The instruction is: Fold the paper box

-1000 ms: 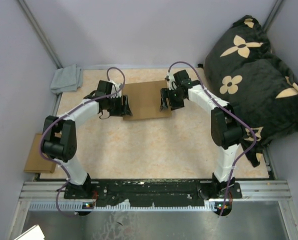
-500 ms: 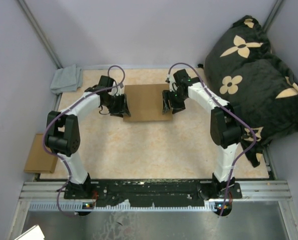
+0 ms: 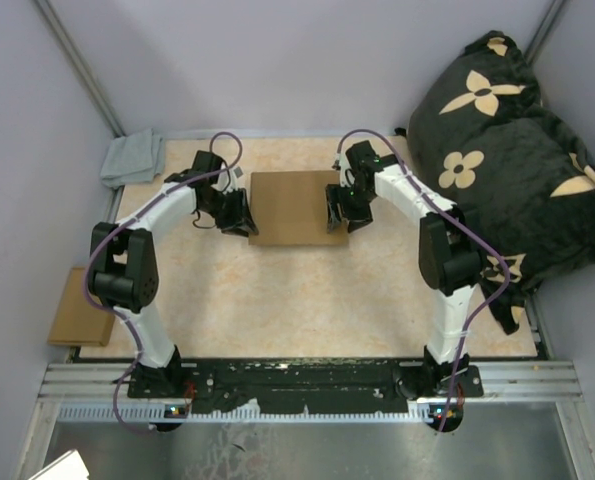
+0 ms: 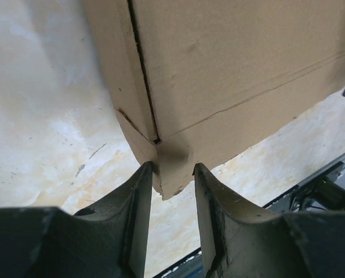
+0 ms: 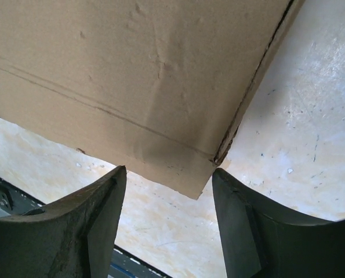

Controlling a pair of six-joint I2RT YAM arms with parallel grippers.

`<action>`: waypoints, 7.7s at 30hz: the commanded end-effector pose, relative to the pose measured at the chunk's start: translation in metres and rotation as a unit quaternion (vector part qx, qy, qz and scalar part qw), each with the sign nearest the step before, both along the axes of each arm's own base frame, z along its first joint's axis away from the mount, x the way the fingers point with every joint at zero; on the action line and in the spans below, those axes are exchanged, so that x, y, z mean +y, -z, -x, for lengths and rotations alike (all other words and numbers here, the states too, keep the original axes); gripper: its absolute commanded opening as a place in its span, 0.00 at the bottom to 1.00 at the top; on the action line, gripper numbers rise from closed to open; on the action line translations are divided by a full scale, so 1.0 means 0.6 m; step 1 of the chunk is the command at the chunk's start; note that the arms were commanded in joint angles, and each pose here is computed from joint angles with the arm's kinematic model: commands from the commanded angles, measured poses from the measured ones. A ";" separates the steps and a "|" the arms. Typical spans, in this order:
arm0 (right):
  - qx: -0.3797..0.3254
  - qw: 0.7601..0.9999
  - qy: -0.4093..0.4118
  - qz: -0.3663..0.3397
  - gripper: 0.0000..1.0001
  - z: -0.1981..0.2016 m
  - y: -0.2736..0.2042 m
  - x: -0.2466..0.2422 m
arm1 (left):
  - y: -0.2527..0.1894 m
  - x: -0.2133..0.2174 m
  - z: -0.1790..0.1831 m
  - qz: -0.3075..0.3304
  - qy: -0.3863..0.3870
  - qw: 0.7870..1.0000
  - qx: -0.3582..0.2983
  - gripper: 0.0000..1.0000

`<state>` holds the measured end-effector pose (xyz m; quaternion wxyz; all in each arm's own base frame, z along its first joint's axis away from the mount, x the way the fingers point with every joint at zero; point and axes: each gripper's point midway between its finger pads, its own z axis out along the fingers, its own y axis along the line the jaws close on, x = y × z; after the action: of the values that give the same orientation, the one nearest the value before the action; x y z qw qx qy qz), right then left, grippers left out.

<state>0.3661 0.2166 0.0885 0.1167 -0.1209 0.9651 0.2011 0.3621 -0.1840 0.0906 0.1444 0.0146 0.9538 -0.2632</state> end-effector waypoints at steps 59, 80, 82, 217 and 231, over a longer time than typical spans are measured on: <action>-0.098 0.991 0.034 -0.085 0.64 0.005 0.014 0.014 | 0.024 0.016 -0.001 0.021 -0.034 0.993 -0.109 0.62; -0.032 0.996 0.028 -0.074 0.56 0.048 -0.029 0.025 | -0.010 -0.014 0.033 0.057 -0.012 0.998 -0.015 0.42; -0.025 0.997 0.025 -0.073 0.54 0.050 -0.036 0.026 | -0.015 -0.016 0.034 0.060 -0.009 0.998 -0.007 0.42; 0.021 0.945 -0.236 -0.227 0.16 -0.001 0.022 0.289 | -0.056 -0.154 0.050 -0.065 0.040 0.931 -0.357 0.10; -0.063 0.960 -0.199 -0.185 0.20 -0.074 -0.019 0.256 | -0.087 -0.218 0.122 0.012 0.126 0.930 -0.344 0.20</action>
<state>0.4397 0.3565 0.0549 0.1673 -0.2906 0.8596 0.3854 0.2447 -0.2893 0.0741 0.3079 0.2428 0.8894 -0.2349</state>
